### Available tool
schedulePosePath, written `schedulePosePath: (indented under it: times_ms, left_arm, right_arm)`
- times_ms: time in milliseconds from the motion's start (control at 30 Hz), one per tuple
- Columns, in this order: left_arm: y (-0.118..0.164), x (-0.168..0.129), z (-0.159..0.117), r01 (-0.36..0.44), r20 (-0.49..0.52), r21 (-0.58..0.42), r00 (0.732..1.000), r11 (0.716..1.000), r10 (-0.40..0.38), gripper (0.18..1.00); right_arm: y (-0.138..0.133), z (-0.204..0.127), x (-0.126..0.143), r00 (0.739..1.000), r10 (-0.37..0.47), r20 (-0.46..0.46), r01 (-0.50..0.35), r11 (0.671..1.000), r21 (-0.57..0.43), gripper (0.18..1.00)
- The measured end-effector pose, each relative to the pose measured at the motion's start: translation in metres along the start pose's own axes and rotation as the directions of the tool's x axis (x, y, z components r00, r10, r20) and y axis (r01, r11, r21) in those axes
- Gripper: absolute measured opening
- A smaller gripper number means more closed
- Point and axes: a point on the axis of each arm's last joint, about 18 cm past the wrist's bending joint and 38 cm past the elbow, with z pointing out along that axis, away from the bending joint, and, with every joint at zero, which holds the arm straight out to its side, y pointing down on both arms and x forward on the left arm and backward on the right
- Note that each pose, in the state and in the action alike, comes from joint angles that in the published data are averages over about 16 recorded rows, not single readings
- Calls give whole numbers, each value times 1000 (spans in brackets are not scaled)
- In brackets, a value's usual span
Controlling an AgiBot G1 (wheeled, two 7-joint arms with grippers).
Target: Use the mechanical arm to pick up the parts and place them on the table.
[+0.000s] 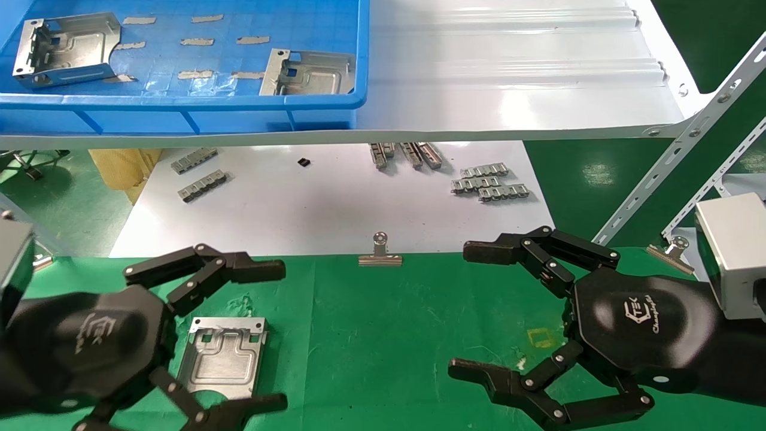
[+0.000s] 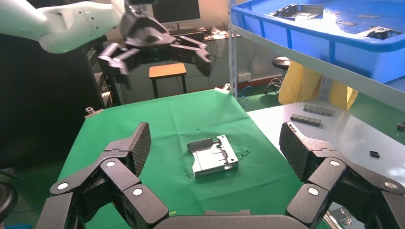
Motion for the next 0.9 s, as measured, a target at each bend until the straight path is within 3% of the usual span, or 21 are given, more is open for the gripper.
schedulePosePath:
  times_ms: [900]
  left_arm:
    - [-3, 4, 0, 6, -6, 4, 1000, 1000, -6, 1001]
  right_arm:
    - [0, 0, 0, 1000, 0, 0, 0, 1000, 0, 1001]
